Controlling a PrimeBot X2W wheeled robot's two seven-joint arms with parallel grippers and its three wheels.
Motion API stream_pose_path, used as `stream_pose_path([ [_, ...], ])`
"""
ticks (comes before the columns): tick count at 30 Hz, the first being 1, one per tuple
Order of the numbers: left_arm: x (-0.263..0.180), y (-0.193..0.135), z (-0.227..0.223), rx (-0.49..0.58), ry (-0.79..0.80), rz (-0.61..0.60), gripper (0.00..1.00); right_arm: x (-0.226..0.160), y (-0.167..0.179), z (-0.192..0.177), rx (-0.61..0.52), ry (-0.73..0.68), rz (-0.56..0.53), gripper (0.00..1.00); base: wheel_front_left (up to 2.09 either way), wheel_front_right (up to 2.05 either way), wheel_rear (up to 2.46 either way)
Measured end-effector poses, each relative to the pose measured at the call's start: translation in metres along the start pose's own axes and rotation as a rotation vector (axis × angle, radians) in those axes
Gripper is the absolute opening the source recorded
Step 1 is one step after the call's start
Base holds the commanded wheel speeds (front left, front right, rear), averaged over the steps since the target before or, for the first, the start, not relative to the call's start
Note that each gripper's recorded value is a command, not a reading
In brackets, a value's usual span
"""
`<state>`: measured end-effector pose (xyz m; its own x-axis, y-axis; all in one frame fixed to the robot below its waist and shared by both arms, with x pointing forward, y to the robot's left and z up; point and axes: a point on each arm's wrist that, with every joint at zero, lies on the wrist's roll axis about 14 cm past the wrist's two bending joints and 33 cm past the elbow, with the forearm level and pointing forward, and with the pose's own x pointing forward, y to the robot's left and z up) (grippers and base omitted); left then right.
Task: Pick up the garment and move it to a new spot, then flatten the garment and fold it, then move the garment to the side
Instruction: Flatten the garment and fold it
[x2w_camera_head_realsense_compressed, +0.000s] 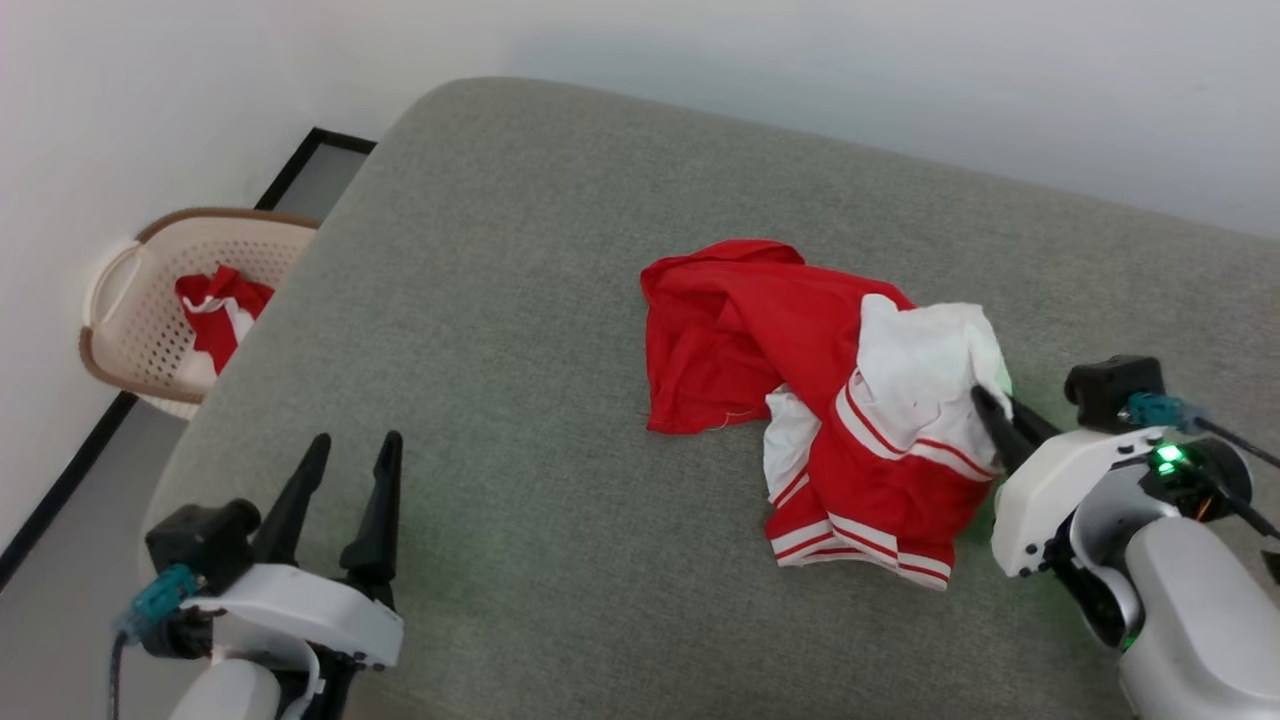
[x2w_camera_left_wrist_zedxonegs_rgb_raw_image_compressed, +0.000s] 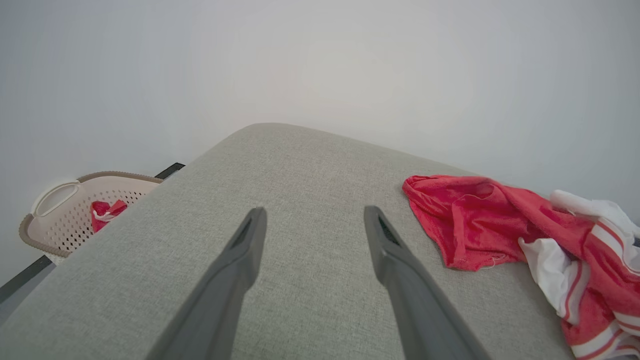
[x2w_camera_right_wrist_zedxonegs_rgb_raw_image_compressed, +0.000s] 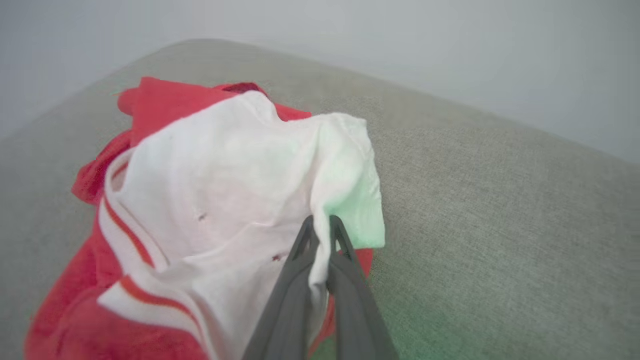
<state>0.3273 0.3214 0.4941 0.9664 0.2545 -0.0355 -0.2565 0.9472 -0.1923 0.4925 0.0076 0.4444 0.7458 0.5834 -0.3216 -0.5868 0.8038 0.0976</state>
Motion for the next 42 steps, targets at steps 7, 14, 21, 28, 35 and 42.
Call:
stream_pose_path([
  [7, 0.005, -0.003, 0.003, -0.001, -0.012, -0.021, 1.00, -0.025, -0.037, 0.020, 0.024, -0.061, -0.091, 0.00, 0.00, 0.00, 0.00],
  [14, 0.013, -0.017, 0.000, 0.002, -0.008, -0.071, 1.00, -0.080, -0.097, 0.007, 0.080, -0.046, -0.273, 0.00, 0.00, 0.00, 0.00],
  [21, 0.022, -0.036, -0.002, -0.002, -0.005, -0.128, 1.00, -0.133, -0.124, -0.040, 0.169, 0.053, -0.416, 0.00, 0.00, 0.00, 0.00],
  [28, 0.028, -0.050, -0.004, 0.003, 0.006, -0.177, 1.00, -0.150, -0.123, -0.063, 0.191, 0.102, -0.456, 1.00, 0.00, 0.00, 0.00],
  [35, 0.032, -0.061, -0.003, 0.014, 0.038, -0.226, 1.00, -0.160, -0.124, -0.046, 0.179, 0.038, -0.466, 1.00, 0.00, 0.00, 0.00],
  [42, 0.040, -0.088, 0.000, 0.018, 0.153, -0.328, 1.00, -0.183, -0.127, -0.011, 0.156, -0.124, -0.506, 1.00, 0.00, 0.00, 0.00],
])
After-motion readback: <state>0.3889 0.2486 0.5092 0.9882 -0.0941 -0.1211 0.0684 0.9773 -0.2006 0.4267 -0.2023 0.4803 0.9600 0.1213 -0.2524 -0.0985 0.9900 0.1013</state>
